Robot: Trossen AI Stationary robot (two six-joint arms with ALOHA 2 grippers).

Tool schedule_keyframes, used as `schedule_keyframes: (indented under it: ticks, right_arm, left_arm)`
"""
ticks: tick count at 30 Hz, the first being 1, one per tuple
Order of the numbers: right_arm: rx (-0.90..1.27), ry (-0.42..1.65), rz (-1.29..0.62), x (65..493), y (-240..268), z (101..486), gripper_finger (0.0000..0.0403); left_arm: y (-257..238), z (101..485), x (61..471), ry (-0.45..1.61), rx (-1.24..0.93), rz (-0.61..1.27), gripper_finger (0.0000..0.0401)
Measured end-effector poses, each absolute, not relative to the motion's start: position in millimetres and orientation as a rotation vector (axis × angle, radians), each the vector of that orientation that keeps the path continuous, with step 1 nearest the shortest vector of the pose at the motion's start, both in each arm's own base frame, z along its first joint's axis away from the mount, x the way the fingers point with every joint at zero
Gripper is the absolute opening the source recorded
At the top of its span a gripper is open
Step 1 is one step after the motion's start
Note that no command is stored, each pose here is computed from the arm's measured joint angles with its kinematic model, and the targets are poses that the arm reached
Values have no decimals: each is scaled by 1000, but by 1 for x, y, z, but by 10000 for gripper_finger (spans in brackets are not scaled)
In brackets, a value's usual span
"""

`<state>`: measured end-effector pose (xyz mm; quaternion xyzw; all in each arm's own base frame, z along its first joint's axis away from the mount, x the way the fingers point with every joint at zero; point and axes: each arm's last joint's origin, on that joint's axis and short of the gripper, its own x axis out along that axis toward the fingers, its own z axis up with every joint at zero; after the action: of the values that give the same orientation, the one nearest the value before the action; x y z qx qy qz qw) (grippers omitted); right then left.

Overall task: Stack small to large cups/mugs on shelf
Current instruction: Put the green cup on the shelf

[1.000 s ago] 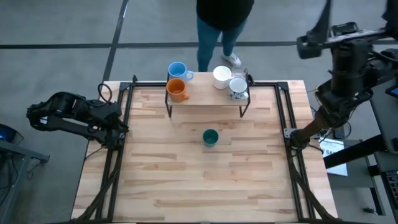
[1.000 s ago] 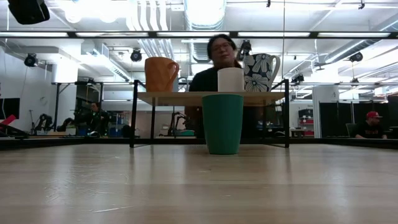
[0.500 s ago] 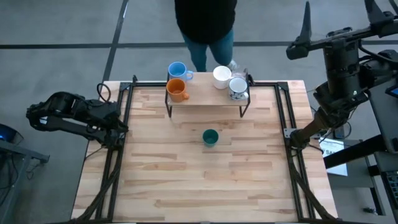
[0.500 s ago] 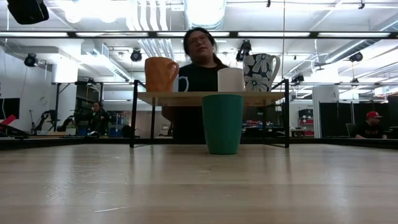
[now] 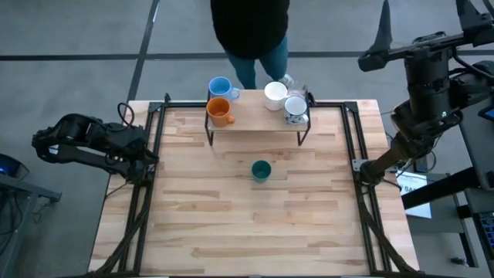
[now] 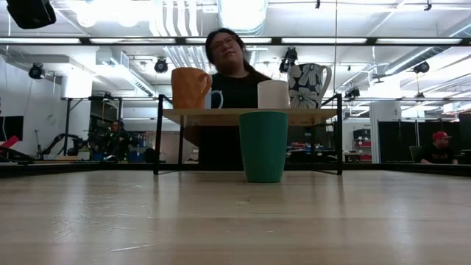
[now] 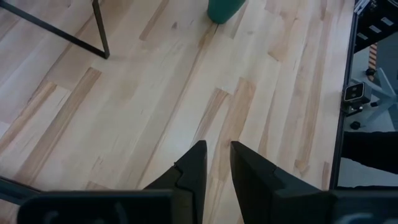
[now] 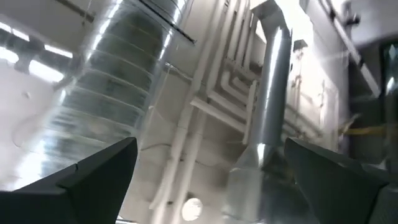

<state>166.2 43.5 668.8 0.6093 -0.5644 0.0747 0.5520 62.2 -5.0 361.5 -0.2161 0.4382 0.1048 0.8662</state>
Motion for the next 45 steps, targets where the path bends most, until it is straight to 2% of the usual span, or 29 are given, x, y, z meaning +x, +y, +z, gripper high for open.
schedule_keyframes:
  ticks: [6,13,28,33,40,45]
  right_arm:
    - [1415,-1333,29,163,40,668,400]
    - [1394,-1370,267,163,38,671,400]
    - [1704,-1292,510,162,38,673,400]
    - [2000,-1248,774,165,39,672,400]
    - [2446,-1108,1241,165,39,672,400]
    - [2559,-1031,1394,165,39,672,400]
  left_arm:
    - [-5,362,61,915,-453,219,57]
    - [-5,362,62,916,-454,219,57]
    - [-5,362,61,909,-478,230,57]
    - [-5,362,61,912,-484,222,57]
    - [-5,362,60,911,-487,217,57]
    - [-5,362,60,912,-488,215,57]
